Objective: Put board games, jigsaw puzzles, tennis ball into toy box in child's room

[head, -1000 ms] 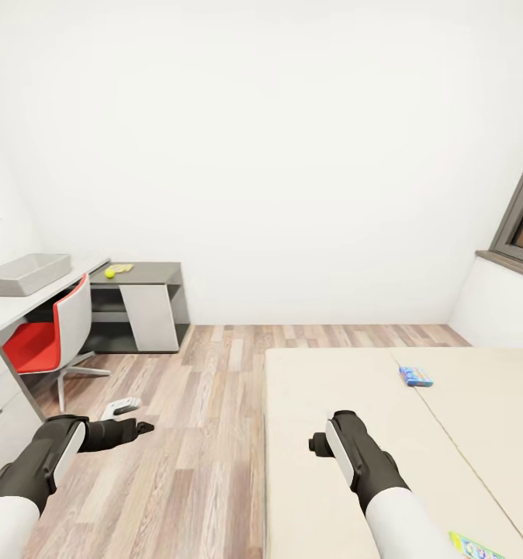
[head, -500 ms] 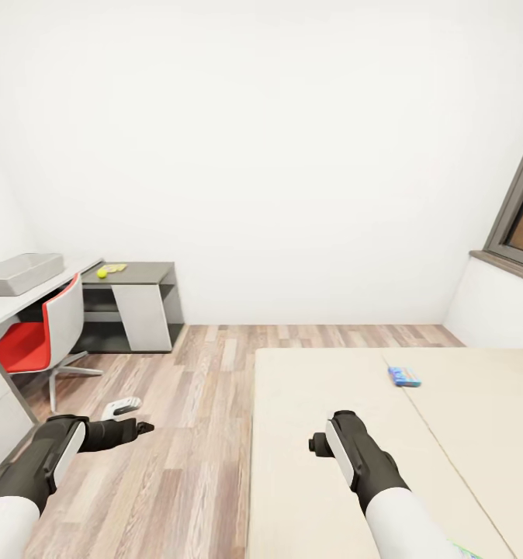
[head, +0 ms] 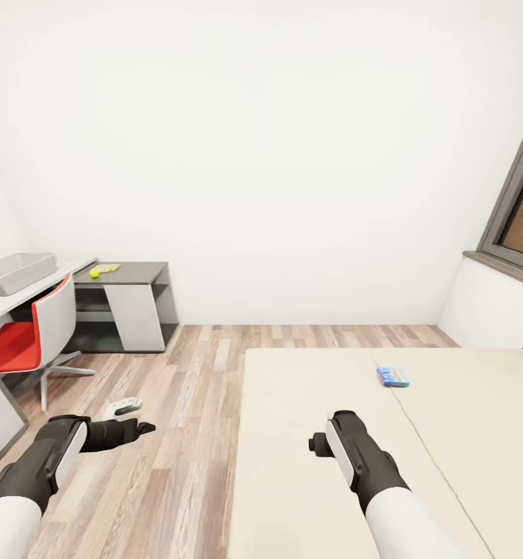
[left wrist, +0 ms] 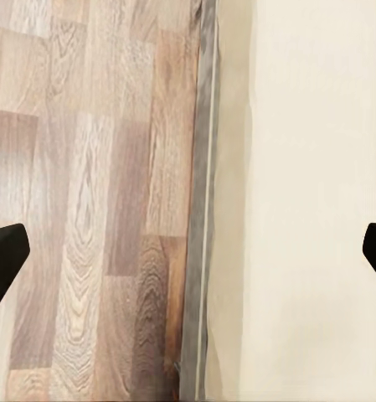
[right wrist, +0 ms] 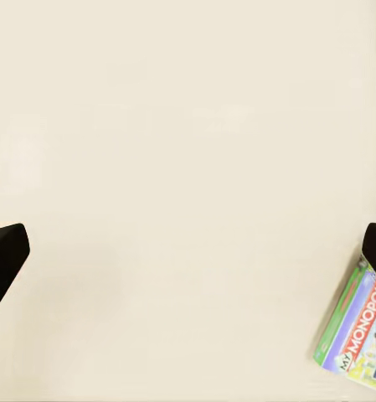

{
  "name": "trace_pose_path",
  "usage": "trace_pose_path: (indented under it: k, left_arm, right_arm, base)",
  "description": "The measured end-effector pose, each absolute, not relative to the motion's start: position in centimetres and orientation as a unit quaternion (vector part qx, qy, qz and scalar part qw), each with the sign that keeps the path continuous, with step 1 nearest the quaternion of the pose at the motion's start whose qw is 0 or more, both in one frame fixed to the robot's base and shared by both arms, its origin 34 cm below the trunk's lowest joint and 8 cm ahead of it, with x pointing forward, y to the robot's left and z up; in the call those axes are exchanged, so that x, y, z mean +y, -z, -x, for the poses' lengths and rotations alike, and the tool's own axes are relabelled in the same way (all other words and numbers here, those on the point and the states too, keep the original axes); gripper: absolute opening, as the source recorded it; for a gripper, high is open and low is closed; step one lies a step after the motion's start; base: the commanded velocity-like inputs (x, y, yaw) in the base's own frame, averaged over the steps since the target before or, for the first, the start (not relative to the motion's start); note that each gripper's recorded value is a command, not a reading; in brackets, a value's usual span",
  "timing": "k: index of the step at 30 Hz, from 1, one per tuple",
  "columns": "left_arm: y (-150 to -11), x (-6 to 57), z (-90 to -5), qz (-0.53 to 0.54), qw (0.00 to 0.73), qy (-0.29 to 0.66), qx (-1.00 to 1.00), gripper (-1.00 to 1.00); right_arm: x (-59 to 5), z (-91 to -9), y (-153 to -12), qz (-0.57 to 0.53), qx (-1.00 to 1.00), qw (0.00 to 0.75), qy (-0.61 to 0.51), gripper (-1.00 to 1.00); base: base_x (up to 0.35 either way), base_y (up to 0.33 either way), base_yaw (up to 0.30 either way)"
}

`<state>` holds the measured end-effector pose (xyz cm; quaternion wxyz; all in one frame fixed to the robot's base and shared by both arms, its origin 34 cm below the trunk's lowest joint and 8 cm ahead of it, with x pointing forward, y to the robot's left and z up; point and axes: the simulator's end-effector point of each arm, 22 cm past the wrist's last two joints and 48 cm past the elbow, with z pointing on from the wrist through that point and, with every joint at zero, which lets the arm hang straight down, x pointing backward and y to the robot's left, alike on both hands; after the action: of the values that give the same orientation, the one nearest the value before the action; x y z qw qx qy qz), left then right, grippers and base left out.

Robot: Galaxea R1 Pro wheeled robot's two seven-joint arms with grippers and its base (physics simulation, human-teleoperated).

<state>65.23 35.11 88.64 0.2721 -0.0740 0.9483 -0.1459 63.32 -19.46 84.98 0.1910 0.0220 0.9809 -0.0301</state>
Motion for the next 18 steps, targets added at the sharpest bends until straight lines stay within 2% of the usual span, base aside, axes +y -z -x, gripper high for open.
trace_pose_path:
  k: [18]
  left_arm:
    - [-88.62,34.85,-65.27,0.073,0.272,0.147,0.948,1.0]
  right_arm:
    - [-19.46,-63.33,-84.98,-0.022,0.981,0.191,0.03,1.0]
  base:
    - [0.0,-0.186,0.0]
